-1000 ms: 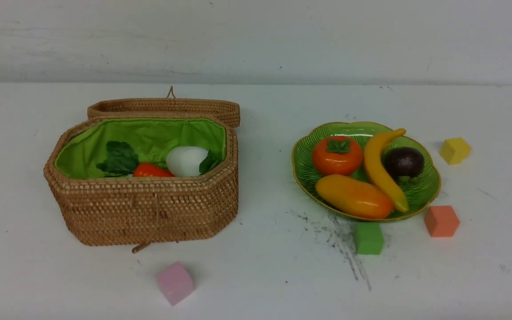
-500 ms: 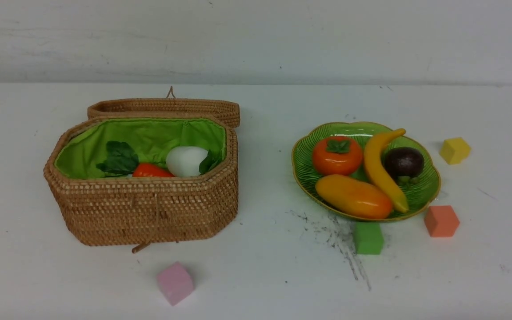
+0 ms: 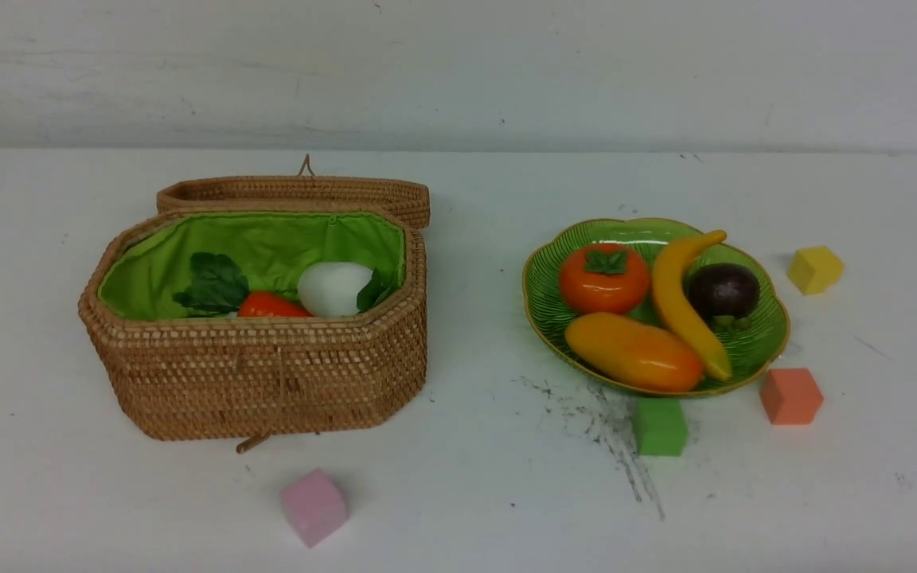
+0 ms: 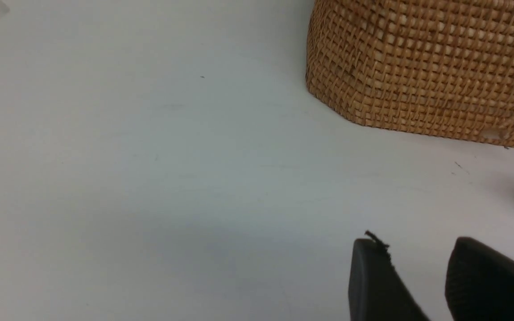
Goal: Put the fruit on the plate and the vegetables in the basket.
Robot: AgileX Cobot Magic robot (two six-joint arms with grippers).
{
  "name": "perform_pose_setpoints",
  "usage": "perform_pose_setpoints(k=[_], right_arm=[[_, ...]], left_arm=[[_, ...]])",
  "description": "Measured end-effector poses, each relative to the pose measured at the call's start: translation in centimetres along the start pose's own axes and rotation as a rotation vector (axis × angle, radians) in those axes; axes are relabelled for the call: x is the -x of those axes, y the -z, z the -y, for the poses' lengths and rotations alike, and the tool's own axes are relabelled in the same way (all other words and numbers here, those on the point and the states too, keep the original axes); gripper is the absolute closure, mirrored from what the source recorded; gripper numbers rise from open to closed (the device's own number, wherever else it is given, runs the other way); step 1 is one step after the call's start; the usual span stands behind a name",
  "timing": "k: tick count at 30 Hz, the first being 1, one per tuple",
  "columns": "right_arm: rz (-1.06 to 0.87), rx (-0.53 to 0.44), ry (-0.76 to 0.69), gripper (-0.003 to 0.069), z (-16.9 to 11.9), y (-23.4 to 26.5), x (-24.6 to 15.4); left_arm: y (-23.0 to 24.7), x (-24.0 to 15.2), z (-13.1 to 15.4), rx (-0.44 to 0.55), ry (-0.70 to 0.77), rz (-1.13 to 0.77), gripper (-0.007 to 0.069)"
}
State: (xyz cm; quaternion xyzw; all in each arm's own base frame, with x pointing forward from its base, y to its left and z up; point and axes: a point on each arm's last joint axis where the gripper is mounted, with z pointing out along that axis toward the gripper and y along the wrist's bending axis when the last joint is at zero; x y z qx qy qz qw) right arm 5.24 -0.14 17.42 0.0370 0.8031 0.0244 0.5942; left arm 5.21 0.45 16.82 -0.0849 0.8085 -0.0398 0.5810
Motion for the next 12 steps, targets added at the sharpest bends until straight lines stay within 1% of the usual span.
perform_pose_setpoints(k=[12], right_arm=[[0.000,0.000,-0.001,0.0517,0.00,0.00,0.00]], left_arm=[[0.00,0.00,0.00,0.000,0.000,0.000,0.0386]])
